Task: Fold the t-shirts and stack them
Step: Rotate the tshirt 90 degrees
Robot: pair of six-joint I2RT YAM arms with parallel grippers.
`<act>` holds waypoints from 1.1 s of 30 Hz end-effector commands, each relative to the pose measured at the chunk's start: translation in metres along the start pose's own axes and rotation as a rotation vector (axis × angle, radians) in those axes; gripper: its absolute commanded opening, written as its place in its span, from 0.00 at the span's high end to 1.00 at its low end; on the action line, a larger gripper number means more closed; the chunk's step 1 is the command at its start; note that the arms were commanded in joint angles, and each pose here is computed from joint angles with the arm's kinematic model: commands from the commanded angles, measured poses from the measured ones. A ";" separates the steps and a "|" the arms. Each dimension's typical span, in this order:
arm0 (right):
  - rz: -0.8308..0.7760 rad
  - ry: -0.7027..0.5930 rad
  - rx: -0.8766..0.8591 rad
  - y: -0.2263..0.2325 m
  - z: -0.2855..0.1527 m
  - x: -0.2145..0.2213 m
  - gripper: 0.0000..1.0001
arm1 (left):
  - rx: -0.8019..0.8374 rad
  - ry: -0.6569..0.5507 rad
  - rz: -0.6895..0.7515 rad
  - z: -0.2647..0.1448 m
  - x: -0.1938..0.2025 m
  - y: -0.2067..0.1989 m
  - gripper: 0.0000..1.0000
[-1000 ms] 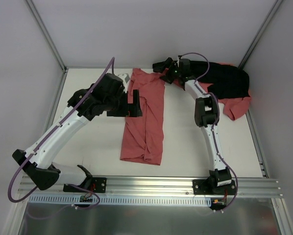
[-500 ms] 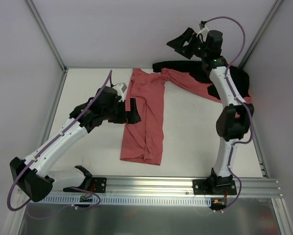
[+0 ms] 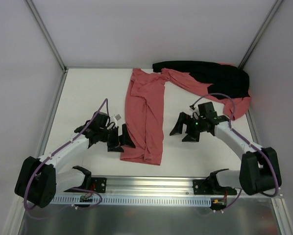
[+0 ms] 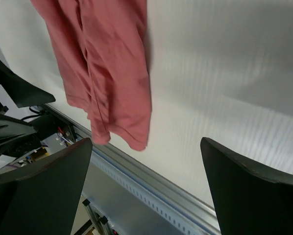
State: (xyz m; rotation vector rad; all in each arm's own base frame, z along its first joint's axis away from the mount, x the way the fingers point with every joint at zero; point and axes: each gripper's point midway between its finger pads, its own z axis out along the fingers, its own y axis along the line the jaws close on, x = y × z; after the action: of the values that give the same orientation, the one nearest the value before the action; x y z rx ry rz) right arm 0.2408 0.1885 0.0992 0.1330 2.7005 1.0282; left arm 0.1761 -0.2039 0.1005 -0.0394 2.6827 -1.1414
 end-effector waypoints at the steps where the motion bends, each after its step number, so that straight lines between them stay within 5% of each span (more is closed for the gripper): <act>1: -0.074 -0.100 0.026 0.002 -0.029 0.009 0.01 | 0.162 0.043 -0.050 0.000 0.017 -0.017 0.11; 7: -0.020 -0.069 0.032 -0.018 -0.021 0.040 0.01 | 0.057 0.137 -0.076 0.010 0.041 0.016 0.12; 24: 0.024 0.015 -0.013 -0.032 0.010 0.102 0.01 | -0.278 0.107 0.034 -0.006 0.023 0.060 0.12; 33: -0.044 0.111 -0.001 -0.013 0.044 0.117 0.01 | -0.286 0.175 0.002 0.014 0.027 0.075 0.12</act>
State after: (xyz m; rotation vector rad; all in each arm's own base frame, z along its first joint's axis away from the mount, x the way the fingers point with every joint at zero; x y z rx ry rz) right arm 0.1301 0.2159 0.0401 0.0543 2.8057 1.0987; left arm 0.1532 -0.1662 0.0345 -0.0197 2.9940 -0.7934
